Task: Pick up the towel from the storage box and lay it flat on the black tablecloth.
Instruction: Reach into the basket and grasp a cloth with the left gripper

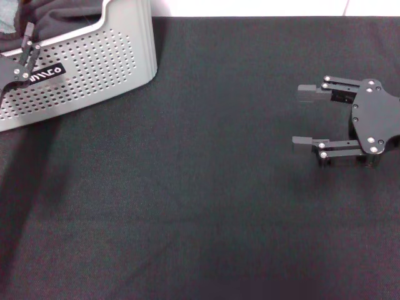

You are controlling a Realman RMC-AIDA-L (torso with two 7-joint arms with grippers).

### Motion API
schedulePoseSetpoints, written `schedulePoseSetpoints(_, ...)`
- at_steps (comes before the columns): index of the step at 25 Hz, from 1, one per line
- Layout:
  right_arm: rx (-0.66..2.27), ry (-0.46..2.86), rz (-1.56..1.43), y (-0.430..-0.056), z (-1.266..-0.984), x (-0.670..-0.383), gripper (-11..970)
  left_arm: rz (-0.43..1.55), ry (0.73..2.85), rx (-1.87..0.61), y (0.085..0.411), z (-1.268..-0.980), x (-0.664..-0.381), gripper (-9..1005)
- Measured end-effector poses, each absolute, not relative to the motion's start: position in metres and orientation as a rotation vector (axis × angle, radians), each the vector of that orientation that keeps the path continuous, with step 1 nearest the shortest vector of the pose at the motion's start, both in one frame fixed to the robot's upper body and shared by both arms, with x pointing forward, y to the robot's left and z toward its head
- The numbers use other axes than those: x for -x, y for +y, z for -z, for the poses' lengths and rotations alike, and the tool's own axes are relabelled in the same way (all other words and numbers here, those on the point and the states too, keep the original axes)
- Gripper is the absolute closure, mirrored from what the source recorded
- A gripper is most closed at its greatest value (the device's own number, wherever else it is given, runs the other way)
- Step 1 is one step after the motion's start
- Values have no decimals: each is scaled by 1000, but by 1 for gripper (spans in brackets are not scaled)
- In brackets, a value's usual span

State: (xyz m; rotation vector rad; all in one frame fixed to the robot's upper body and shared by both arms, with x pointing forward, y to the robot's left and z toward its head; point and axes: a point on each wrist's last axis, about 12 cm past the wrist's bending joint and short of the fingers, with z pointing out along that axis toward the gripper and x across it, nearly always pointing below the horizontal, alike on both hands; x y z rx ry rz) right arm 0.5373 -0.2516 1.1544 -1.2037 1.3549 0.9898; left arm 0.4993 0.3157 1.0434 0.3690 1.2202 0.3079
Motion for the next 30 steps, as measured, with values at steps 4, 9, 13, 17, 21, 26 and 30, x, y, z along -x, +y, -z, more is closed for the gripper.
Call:
schedulePoseSetpoints(4,1201,1353,-994,-251,-1154,-537,90,-311,1223,-354,315,-1043,-500,244)
schedulePoseSetpoints(9,1201,1354,-994,-251,-1154,-537,90,-303,1226,-351,313,-1042,-499,248)
schedulePoseSetpoints(13,1201,1353,-995,-251,-1154,-537,90,-296,1227,-358,312,-1042,-499,251)
schedulePoseSetpoints(17,1201,1353,-995,-251,-1154,-536,89,-288,1232,-350,310,-1040,-498,368)
schedulePoseSetpoints(21,1201,1352,-996,-251,-1154,-536,89,-285,1237,-341,309,-1039,-497,504)
schedulePoseSetpoints(26,1202,1353,-995,-251,-1154,-536,89,-286,1240,-339,309,-1039,-497,629)
schedulePoseSetpoints(30,1206,1351,-996,-251,-1154,-536,89,-284,1241,-341,309,-1039,-497,657)
